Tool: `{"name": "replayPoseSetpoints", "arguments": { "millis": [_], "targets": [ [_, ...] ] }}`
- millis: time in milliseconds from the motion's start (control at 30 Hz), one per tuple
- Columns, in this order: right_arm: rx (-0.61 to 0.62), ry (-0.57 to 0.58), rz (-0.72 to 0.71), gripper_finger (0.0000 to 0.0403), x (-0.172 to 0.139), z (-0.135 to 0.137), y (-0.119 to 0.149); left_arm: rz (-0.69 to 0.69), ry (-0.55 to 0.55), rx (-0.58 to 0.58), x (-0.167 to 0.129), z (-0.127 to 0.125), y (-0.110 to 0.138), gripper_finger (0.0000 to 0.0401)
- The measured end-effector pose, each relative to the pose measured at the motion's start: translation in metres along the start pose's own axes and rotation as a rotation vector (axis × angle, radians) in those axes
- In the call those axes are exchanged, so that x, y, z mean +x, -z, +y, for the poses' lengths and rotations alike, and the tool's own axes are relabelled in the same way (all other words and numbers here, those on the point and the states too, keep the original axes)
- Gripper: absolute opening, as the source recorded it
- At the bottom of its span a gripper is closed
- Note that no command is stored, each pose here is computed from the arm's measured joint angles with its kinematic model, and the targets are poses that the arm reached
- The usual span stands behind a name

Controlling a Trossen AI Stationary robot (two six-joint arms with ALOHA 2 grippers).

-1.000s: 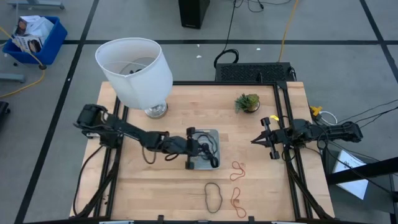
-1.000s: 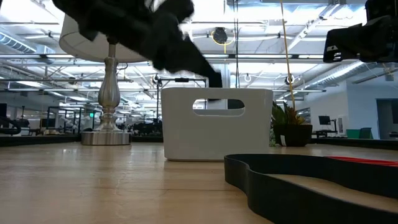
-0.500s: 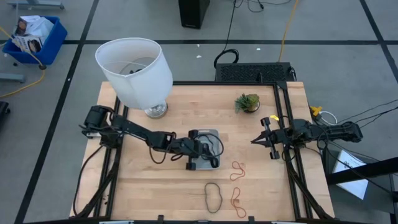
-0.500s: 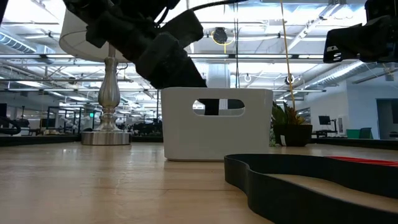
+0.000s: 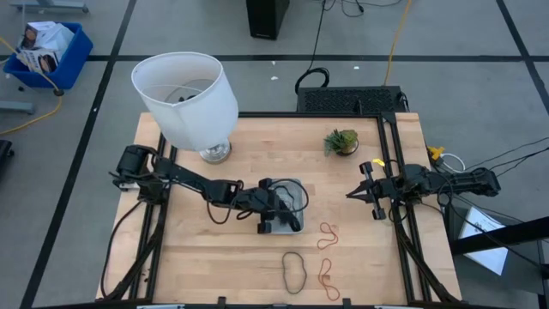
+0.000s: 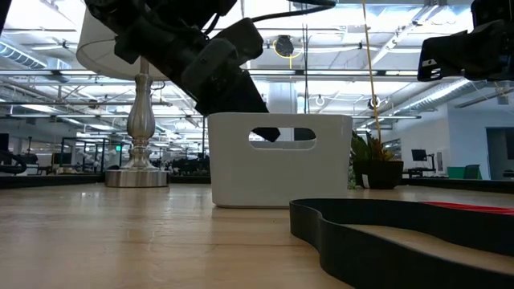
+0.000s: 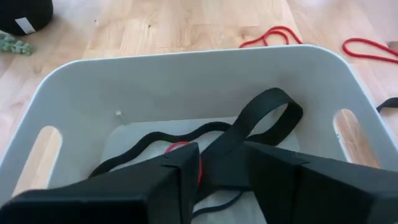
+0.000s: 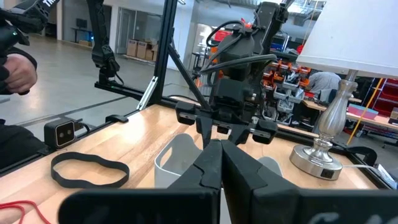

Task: Pick and place rubber bands into bin
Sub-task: Put the top red rubber band into the gray bin

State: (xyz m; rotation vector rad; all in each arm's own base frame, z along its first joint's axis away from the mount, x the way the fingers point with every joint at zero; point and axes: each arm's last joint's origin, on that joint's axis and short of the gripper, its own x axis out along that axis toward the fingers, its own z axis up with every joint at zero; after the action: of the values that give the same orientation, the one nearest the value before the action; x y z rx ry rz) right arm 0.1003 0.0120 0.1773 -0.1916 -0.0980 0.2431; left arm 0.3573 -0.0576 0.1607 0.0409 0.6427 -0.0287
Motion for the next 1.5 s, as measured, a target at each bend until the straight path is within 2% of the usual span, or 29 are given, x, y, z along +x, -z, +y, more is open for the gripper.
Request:
{"name": "replayPoseSetpoints", "arguments": {
  "millis": [167, 267, 367, 467, 600, 700, 833, 933, 1067, 1133, 1367, 1500],
  "targets": [
    [0.000, 0.000, 0.000, 0.0000, 0.000, 0.000, 0.000, -0.018, 0.001, 0.023, -0.002, 0.000, -0.003, 0.0161],
    [0.001, 0.000, 0.000, 0.0000, 0.000, 0.000, 0.000, -0.089, 0.008, 0.116, -0.021, -0.009, -0.024, 0.0165],
    [0.005, 0.000, 0.000, 0.0000, 0.000, 0.000, 0.000, -0.163, -0.045, 0.252, -0.060, -0.024, -0.050, 0.0154],
    [0.003, 0.000, -0.001, 0.0000, 0.000, 0.000, 0.000, -0.183, -0.126, 0.363, -0.108, -0.034, -0.062, 0.0122],
    [0.034, 0.000, -0.001, 0.0000, 0.000, 0.000, 0.000, -0.179, -0.160, 0.345, -0.169, -0.034, -0.062, 0.0055],
    [0.043, 0.000, -0.001, 0.0000, 0.000, 0.000, 0.000, -0.132, -0.131, 0.290, -0.198, -0.029, -0.046, 0.0010],
    [0.035, 0.000, -0.001, 0.0000, 0.000, 0.000, 0.000, -0.124, -0.125, 0.255, -0.212, -0.024, -0.010, 0.0007],
    [0.025, 0.000, -0.001, 0.0000, 0.000, 0.000, 0.000, -0.238, -0.100, 0.230, -0.214, -0.023, 0.017, 0.0004],
    [0.021, 0.000, 0.000, 0.0000, 0.000, 0.000, 0.000, -0.513, -0.049, 0.242, -0.209, -0.024, 0.051, 0.0003],
    [0.019, 0.000, -0.001, 0.0000, 0.000, 0.000, 0.000, -0.586, -0.058, 0.244, -0.203, -0.021, 0.070, 0.0003],
    [0.014, -0.003, 0.014, 0.0000, 0.000, 0.000, 0.001, -0.697, -0.128, 0.175, -0.190, -0.005, 0.130, 0.0002],
    [-0.009, -0.008, 0.038, 0.0000, 0.000, 0.001, 0.004, -0.678, -0.180, 0.175, -0.189, -0.002, 0.129, 0.0002]
  ]
}}
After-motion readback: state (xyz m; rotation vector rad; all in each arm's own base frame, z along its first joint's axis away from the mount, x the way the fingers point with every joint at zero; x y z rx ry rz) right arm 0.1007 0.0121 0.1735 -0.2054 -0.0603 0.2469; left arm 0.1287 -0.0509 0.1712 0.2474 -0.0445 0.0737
